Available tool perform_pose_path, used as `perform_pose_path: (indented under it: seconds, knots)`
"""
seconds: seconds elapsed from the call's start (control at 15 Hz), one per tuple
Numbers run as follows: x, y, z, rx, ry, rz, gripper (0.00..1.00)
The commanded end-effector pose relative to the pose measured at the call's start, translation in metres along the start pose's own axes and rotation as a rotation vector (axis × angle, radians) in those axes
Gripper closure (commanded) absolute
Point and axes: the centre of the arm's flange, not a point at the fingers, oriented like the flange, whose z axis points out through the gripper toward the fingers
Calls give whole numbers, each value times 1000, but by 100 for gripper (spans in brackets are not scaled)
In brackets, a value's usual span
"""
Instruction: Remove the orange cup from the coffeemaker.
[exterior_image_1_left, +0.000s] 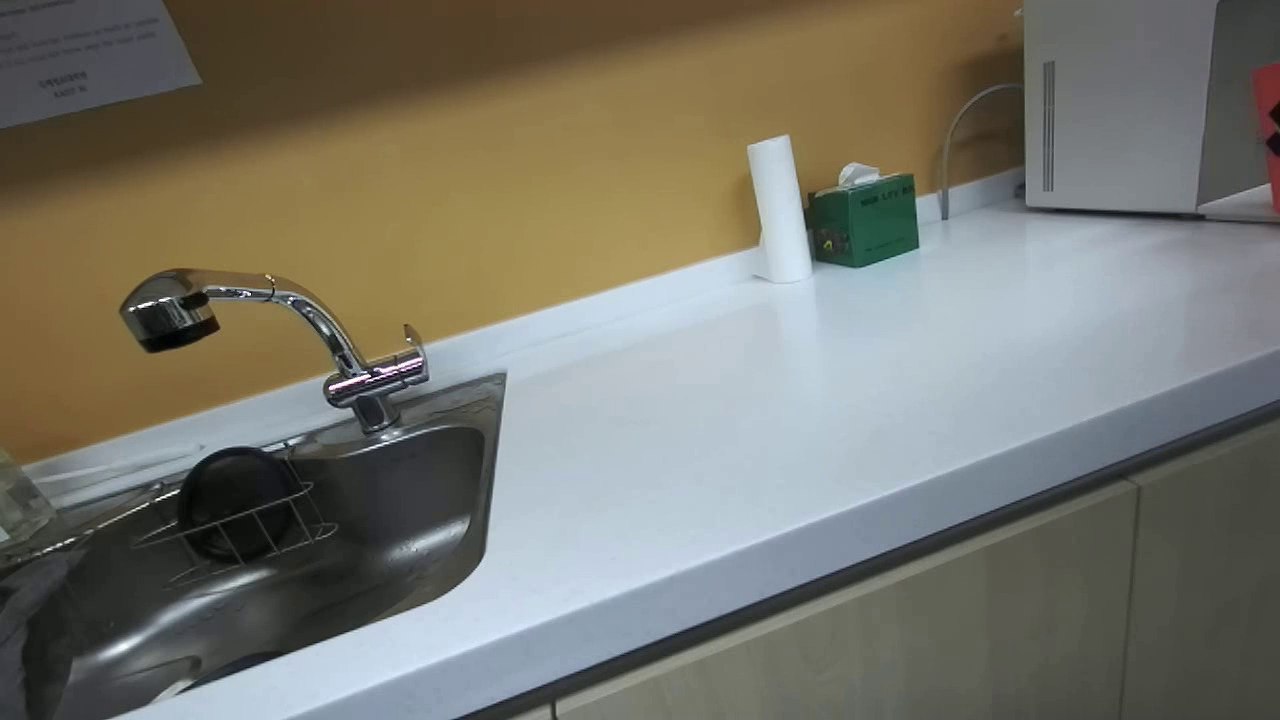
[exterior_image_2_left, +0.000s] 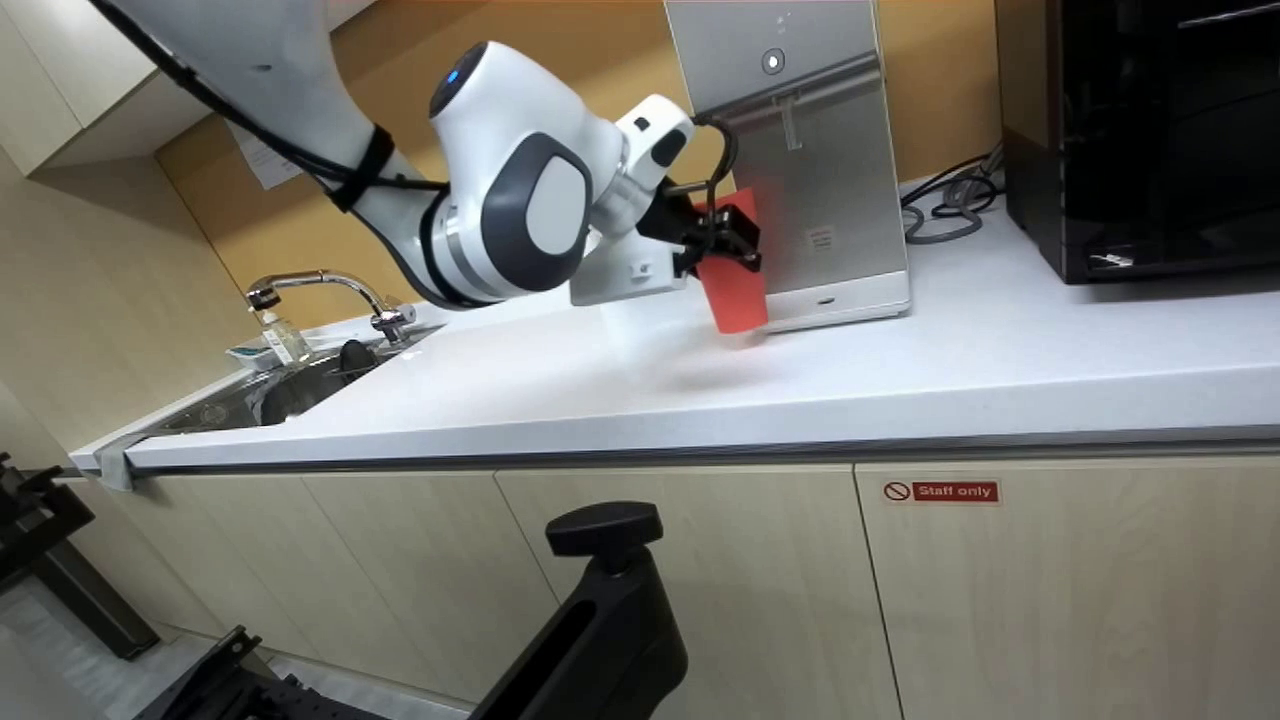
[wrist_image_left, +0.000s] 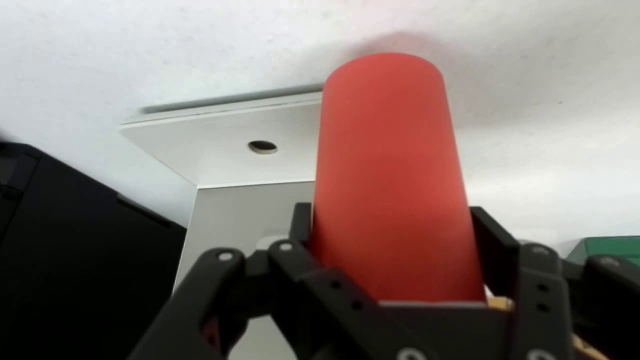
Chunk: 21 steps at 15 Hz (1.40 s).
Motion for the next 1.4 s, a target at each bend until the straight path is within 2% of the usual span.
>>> perform_pose_path:
  seconds: [0.0,0.27,0.53,1.33]
  knots:
    - [-23,-22,-60,38,-8,-38,49]
    - [-30,-55,-69,95,38,-57,49]
    - [-30,-76,-58,140,23,-13,49]
    - [-54,-58,-24,123,8,53,49]
